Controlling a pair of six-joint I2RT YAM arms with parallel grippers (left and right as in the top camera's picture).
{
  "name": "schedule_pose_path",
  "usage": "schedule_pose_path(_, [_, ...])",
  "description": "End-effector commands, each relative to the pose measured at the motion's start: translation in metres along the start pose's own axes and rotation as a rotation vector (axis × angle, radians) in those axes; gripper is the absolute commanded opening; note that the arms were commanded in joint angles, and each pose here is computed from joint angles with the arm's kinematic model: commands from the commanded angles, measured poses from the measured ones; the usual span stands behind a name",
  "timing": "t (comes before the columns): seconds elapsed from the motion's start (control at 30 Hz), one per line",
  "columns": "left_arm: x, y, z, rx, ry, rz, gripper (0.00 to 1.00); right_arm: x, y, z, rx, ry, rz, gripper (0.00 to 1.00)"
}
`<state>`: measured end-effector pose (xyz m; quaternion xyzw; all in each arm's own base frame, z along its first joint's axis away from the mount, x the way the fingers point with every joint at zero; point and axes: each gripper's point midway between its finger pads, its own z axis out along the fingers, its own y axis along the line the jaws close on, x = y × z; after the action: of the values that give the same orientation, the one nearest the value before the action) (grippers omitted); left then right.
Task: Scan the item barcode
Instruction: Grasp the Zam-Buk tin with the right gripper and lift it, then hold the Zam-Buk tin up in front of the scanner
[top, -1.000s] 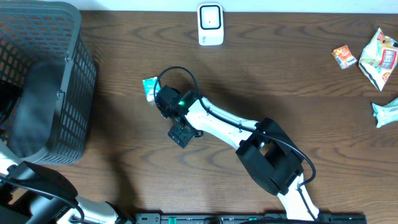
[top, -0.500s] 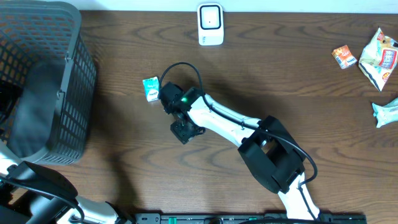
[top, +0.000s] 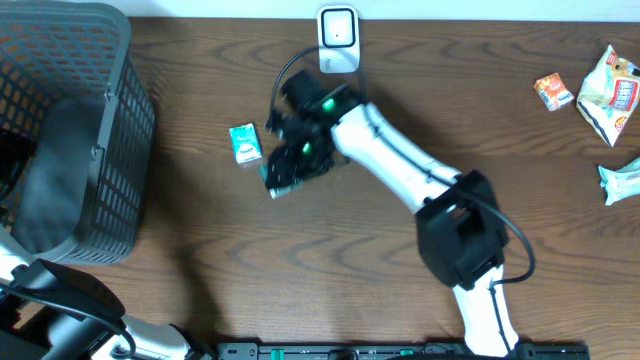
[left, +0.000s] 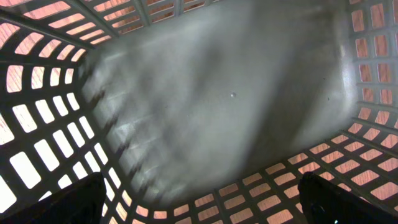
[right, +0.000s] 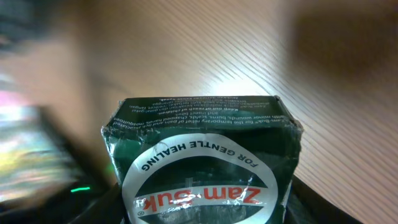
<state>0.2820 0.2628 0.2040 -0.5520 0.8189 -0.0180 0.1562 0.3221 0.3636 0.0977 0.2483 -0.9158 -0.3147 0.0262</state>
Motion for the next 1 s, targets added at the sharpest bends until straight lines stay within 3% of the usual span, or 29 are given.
schedule_pose_path(0.0, [0.001, 0.002, 0.002, -0.008, 0.009, -0.008, 0.98, -0.016, 0.044, -0.054, -0.477, -0.016, 0.100, 0.41])
schedule_pose_path(0.17, [0.001, 0.002, 0.002, -0.008, 0.009, -0.008, 0.98, -0.032, 0.032, -0.107, -0.700, 0.028, 0.453, 0.35])
schedule_pose_path(0.27, [0.001, 0.002, 0.002, -0.008, 0.009, -0.008, 0.98, -0.040, 0.007, -0.125, -0.716, 0.061, 0.721, 0.31])
schedule_pose_path(0.4, [0.001, 0.002, 0.002, -0.008, 0.009, -0.008, 0.98, -0.052, -0.008, -0.137, -0.730, 0.066, 0.895, 0.23])
schedule_pose_path(0.53, [0.001, 0.002, 0.002, -0.008, 0.009, -0.008, 0.98, -0.071, -0.010, -0.144, -0.748, 0.036, 0.950, 0.17])
schedule_pose_path(0.7, [0.001, 0.002, 0.002, -0.008, 0.009, -0.008, 0.98, -0.097, -0.009, -0.156, -0.770, -0.062, 0.898, 0.18])
schedule_pose_path(0.97, [0.001, 0.002, 0.002, -0.008, 0.009, -0.008, 0.98, -0.102, -0.015, -0.153, -0.740, -0.107, 0.907, 0.19])
